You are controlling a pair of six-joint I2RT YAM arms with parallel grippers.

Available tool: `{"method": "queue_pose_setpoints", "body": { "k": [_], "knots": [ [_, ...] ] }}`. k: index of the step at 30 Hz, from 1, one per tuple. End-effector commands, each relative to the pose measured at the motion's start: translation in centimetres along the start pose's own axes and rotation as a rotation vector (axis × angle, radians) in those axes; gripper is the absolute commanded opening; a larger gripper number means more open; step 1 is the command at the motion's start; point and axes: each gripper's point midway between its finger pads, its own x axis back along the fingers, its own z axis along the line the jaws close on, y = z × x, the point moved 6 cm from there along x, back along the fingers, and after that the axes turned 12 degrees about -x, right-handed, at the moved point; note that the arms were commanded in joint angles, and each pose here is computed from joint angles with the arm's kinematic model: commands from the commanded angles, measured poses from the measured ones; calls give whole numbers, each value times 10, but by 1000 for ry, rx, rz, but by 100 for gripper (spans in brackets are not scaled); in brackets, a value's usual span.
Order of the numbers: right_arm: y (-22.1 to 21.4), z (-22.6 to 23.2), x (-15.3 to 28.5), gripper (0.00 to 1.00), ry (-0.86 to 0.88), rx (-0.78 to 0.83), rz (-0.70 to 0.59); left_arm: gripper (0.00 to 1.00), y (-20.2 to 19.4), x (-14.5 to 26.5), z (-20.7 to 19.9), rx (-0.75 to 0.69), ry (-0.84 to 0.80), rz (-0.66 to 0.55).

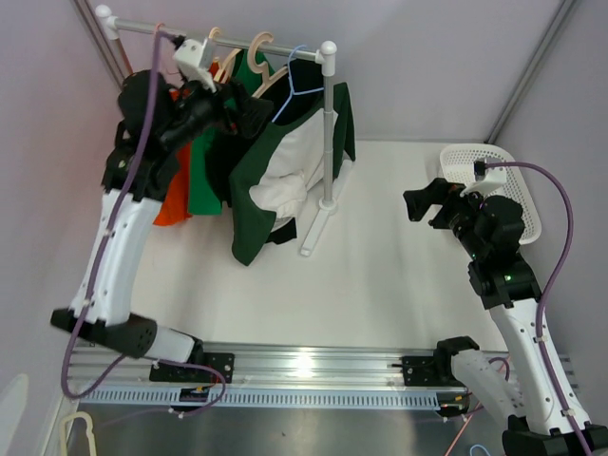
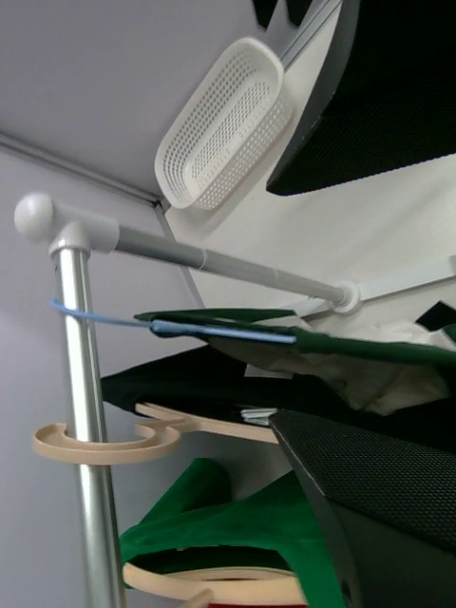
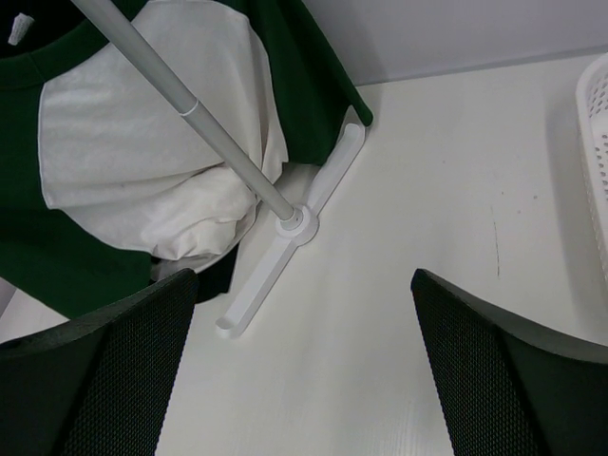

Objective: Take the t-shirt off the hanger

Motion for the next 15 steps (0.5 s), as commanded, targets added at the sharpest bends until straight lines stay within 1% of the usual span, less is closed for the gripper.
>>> {"method": "queue_pose_setpoints", "body": {
  "k": [1, 2, 3, 7, 10, 15],
  "knots": [
    [20, 11, 5, 99, 33, 28, -86, 100, -12, -33, 10, -47, 29, 86],
    [21, 10, 4, 100, 28, 26, -90, 100, -32, -54, 17, -39, 36, 144],
    [21, 10, 3, 100, 30, 23, -89, 99, -19, -58, 19, -49, 47, 114],
    [23, 10, 1, 100, 25, 24, -93, 99, -33, -93, 23, -62, 30, 130],
    [23, 10, 1, 100, 22, 24, -94, 99, -30, -103, 26, -71, 30, 103],
    [23, 8, 0, 99, 10, 26, -93, 99, -40, -126, 31, -69, 28, 86]
  ]
}}
